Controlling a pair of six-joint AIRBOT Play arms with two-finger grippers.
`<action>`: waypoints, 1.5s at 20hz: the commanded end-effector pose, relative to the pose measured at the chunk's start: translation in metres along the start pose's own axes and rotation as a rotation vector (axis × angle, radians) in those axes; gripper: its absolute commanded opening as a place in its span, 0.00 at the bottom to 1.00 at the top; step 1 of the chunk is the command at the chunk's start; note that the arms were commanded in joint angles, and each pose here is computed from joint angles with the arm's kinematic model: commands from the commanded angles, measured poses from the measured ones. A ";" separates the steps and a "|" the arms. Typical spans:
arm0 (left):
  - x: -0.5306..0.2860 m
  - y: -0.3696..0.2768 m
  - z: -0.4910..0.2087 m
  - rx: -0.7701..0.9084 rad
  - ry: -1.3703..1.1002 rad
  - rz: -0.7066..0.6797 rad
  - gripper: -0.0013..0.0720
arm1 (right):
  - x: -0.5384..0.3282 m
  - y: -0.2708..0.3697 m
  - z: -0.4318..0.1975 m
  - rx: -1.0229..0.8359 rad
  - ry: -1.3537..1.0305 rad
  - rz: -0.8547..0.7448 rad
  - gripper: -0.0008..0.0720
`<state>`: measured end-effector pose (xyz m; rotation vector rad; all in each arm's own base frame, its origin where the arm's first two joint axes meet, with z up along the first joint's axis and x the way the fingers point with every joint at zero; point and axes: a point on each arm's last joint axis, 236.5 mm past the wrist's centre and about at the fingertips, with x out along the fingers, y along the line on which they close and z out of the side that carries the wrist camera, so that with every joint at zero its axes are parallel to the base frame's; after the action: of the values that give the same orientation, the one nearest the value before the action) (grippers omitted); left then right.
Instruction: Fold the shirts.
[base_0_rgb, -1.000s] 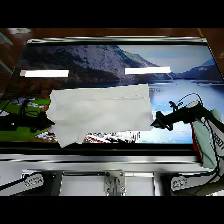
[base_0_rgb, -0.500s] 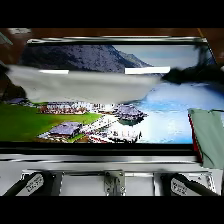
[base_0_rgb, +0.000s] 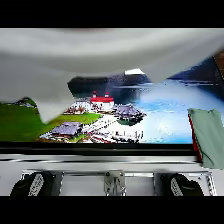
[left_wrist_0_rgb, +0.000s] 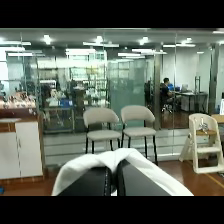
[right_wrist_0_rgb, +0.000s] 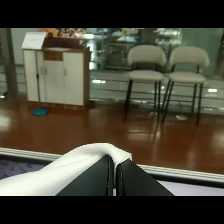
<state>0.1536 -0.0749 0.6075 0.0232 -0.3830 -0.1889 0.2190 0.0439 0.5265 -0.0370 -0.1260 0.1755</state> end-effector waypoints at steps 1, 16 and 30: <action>-0.032 -0.018 0.000 0.008 0.040 0.027 0.07 | -0.061 -0.010 -0.003 -0.042 0.036 -0.132 0.10; -0.013 0.073 -0.381 -0.532 1.007 0.108 0.07 | 0.057 -0.088 -0.370 0.156 1.059 -0.202 0.10; 0.117 0.098 -0.691 -0.503 0.981 0.209 0.07 | 0.270 -0.067 -0.583 0.215 0.759 -0.150 0.10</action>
<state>0.5108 -0.0107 0.0515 -0.4367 0.6760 -0.1084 0.5504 0.0105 0.0145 0.1124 0.6785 0.0352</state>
